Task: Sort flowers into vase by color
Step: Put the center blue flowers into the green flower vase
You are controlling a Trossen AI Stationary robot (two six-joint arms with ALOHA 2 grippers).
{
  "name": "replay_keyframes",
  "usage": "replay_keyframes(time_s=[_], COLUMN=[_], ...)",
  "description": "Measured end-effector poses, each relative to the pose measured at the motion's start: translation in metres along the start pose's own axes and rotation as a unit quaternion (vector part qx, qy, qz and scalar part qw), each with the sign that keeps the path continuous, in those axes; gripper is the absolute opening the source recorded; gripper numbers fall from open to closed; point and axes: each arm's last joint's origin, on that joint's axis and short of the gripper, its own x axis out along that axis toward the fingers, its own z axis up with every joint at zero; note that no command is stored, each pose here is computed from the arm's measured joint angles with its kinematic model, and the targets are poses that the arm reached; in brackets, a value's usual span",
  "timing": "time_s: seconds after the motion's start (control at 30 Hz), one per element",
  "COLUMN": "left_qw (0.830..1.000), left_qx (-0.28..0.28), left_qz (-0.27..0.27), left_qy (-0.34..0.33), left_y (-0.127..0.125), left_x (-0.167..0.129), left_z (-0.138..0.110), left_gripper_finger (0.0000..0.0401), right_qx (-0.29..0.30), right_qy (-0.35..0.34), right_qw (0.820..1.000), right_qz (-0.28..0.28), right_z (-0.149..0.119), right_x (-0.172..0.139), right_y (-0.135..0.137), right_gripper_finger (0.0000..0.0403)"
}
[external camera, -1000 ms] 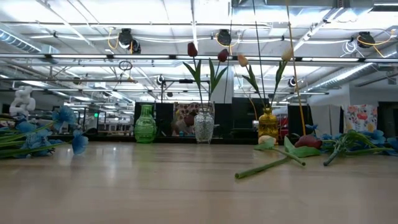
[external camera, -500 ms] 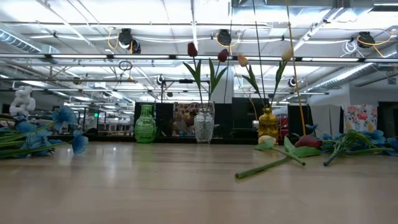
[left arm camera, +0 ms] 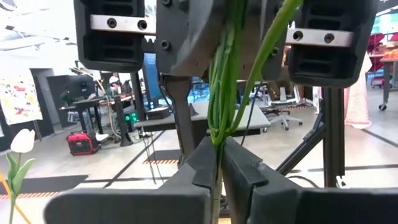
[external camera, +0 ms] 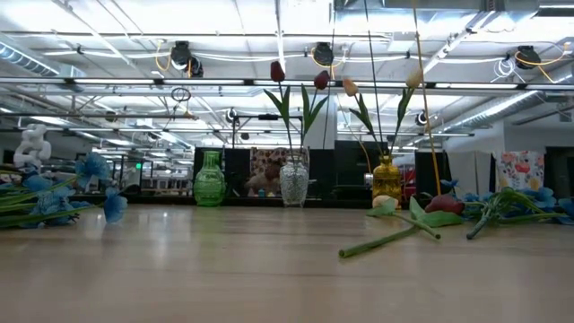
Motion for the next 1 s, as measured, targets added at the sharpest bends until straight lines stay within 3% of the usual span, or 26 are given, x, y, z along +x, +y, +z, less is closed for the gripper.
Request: replay_keyframes(time_s=[0.33, 0.57, 0.77, 1.0], left_qw=[1.0, 0.998, 0.996, 0.995], left_qx=[0.01, 0.012, 0.024, 0.06], left_qz=[-0.005, -0.013, 0.014, 0.064], left_qy=[0.028, 0.06, 0.087, 0.056], left_y=[0.003, 0.011, 0.026, 0.07], left_x=[-0.004, -0.015, -0.029, -0.054], left_z=[0.004, 0.017, 0.035, 0.08], left_gripper_finger=[0.0012, 0.001, 0.0008, 0.0008], right_qx=[0.009, -0.002, 0.03, 0.084], right_qy=[0.03, 0.053, 0.095, 0.215], right_qw=[0.999, 0.998, 0.995, 0.973], right_qz=[-0.025, -0.045, -0.03, -0.031], right_z=[-0.002, 0.008, 0.011, -0.026], right_x=[-0.006, -0.034, -0.063, -0.073], right_y=[0.001, 0.001, -0.002, 0.008], right_gripper_finger=[0.0181, 0.0272, 0.0294, 0.0283])
